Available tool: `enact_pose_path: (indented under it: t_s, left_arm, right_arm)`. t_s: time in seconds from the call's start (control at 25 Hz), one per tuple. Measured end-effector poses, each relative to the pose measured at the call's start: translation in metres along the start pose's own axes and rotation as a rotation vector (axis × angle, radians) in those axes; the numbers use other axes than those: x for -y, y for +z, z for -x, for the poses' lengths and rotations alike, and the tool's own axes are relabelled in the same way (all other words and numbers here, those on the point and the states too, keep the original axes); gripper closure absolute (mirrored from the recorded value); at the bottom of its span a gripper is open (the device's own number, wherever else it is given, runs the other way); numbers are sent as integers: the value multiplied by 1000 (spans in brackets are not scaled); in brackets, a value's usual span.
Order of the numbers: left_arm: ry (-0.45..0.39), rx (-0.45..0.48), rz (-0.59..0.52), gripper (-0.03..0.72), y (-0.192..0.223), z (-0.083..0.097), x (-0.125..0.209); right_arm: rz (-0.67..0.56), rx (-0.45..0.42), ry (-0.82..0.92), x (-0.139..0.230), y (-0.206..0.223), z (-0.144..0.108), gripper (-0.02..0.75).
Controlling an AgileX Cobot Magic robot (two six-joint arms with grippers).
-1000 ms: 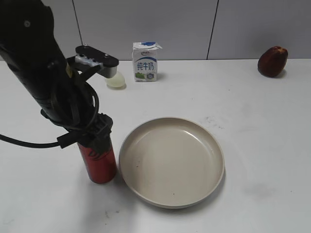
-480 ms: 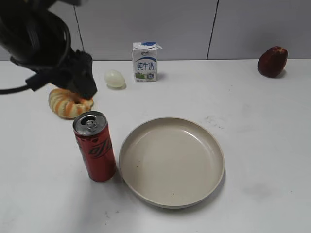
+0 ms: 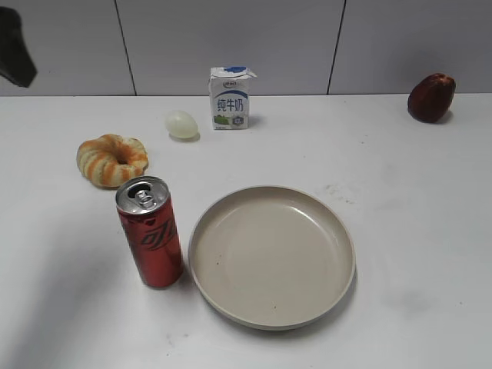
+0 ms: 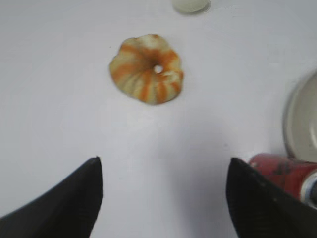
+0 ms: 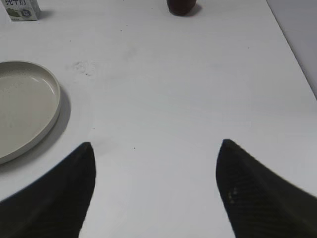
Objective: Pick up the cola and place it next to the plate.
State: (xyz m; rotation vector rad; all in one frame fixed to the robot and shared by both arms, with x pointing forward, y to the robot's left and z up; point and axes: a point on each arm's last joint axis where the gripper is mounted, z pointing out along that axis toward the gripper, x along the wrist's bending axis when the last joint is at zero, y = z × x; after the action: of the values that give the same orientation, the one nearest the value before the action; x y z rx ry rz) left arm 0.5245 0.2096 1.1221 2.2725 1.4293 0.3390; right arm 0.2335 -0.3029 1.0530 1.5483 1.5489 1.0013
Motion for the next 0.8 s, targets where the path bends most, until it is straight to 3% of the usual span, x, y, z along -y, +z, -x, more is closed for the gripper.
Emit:
enact_pose_path:
  t_s: [0.24, 0.4, 0.52, 0.8]
  left_arm:
    - [-209, -90, -77, 116, -10, -65, 23]
    - [-310, -118, -125, 128, -17, -91, 38]
    - [-329, -99, -122, 135, -18, -91, 40]
    - [-332, -20, -108, 145, -27, -59, 67]
  right_arm:
    - [0, 0, 0, 0, 0, 0, 167]
    - [0, 0, 0, 0, 0, 0, 167]
    - [0, 0, 0, 0, 0, 0, 167]
    - [0, 0, 0, 0, 0, 0, 167]
